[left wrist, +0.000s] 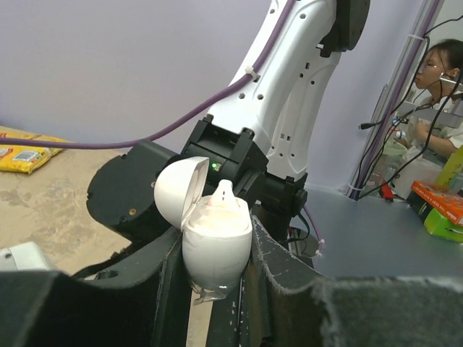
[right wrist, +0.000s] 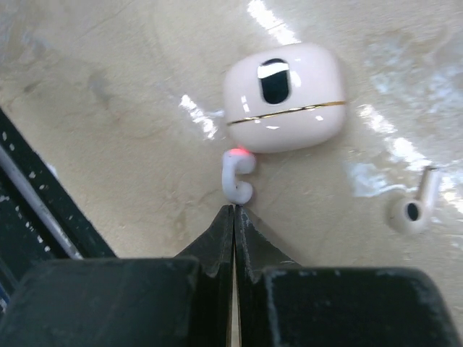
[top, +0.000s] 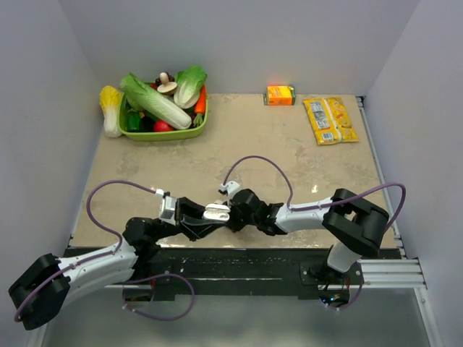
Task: Insert the wireless bluetooth earbuds into the charging case
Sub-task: Pick up the earbud from the center of the board.
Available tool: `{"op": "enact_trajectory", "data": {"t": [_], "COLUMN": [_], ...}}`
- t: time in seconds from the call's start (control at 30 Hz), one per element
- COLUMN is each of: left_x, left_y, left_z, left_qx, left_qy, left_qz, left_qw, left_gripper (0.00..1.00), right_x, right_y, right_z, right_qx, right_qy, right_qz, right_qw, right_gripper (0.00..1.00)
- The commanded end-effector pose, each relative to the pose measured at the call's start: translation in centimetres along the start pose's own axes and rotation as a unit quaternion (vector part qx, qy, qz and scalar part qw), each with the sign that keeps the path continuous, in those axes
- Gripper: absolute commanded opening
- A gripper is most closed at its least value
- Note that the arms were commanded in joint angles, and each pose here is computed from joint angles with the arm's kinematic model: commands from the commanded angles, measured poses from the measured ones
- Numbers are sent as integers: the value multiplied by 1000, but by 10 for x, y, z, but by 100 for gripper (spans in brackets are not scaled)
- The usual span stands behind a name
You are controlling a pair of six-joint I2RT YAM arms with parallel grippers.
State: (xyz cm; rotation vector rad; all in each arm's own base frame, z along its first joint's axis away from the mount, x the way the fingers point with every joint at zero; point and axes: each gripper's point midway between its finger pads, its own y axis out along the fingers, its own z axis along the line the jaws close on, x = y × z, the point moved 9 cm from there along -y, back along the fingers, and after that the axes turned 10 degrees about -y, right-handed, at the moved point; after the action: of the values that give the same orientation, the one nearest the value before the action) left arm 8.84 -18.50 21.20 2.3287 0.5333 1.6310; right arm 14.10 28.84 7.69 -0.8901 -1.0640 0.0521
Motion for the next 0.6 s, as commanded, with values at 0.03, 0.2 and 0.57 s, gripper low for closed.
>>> {"op": "enact_trajectory", "data": {"t": [0.03, 0.2, 0.57], "left_x": [5, 4, 5], "left_y": [0, -1, 0], "left_z": [-3, -2, -2], "left_qx": [-9, -6, -7], "left_qy": [21, 21, 22], "left_qz": [-25, -24, -23], "left_qw": [999, 999, 999], "left_gripper": [0, 0, 0], "right_x": [9, 13, 31], "right_y": [-1, -3, -22], "right_z": [-22, -40, 6], "right_qx": [-25, -54, 51], "right_qy": [22, 37, -9], "right_qz": [-29, -34, -78], "right_qw": [999, 997, 996], "right_gripper": [0, 0, 3]}}
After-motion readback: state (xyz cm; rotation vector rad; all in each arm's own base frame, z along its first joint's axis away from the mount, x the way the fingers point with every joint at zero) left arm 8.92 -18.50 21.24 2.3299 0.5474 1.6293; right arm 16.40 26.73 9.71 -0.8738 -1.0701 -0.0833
